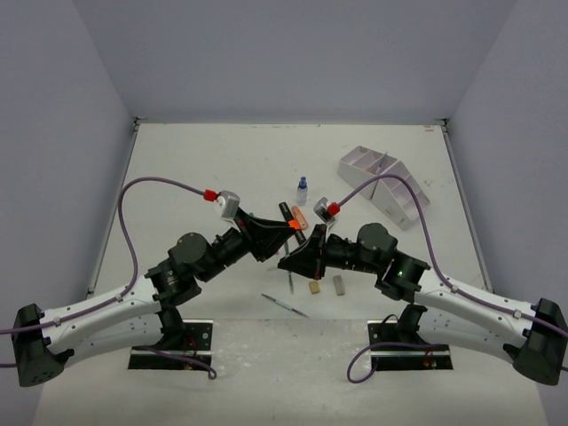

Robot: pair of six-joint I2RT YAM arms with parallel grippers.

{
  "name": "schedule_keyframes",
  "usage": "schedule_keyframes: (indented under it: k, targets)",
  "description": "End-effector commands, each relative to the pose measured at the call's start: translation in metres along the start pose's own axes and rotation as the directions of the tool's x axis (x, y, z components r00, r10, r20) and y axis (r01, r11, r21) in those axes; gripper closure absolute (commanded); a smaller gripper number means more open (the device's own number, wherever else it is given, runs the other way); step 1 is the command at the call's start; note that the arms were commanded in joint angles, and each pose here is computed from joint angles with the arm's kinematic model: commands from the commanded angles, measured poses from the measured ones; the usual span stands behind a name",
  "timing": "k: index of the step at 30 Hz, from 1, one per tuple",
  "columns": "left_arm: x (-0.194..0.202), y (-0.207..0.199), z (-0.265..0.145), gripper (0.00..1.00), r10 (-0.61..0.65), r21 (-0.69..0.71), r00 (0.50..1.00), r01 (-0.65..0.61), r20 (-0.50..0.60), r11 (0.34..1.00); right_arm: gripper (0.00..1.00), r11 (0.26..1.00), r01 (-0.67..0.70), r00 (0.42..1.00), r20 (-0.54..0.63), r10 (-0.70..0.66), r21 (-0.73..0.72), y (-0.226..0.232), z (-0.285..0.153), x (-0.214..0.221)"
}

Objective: Sort the stationery into containers
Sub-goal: Close the pen cap on the pen.

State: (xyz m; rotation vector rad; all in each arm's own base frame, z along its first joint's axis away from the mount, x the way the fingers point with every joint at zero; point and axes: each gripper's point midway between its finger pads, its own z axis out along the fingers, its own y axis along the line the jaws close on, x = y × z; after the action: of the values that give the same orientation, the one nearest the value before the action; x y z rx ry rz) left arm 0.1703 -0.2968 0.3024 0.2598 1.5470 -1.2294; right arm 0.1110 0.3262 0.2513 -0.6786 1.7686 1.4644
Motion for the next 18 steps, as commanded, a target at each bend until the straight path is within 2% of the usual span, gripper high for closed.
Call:
schedule_keyframes:
  k: [1, 2, 6, 8, 13, 18]
  targets:
    - [-0.011, -0.009, 0.001, 0.68, 0.038, 0.022, 0.999, -0.038, 0.002, 0.999, 1.00, 0.999, 0.048, 0.999, 0.022, -0.047, -0.008, 0.007, -0.005, -0.008]
    - [-0.010, -0.013, 0.001, 0.70, 0.034, 0.042, 0.999, -0.034, -0.007, 0.999, 1.00, 0.999, 0.049, 0.998, 0.025, -0.049, -0.005, 0.007, -0.005, -0.009]
    - [0.001, -0.019, 0.004, 0.93, 0.019, 0.081, 0.998, -0.015, -0.053, 0.997, 1.00, 0.999, 0.043, 0.998, 0.044, -0.043, 0.014, 0.006, -0.008, -0.014]
    - [0.007, -0.019, 0.004, 1.00, 0.007, 0.088, 0.998, -0.001, -0.070, 0.996, 1.00, 0.999, 0.044, 0.998, 0.054, -0.045, 0.022, 0.007, -0.009, -0.018]
    - [0.031, -0.026, 0.000, 1.00, -0.014, 0.150, 0.989, 0.035, -0.144, 0.988, 1.00, 0.997, 0.052, 0.995, 0.084, -0.057, 0.063, 0.009, -0.010, -0.036]
    - [0.054, -0.026, -0.006, 1.00, -0.043, 0.155, 0.979, 0.074, -0.198, 0.985, 1.00, 0.984, 0.077, 0.978, 0.182, -0.106, 0.159, 0.001, -0.009, -0.083]
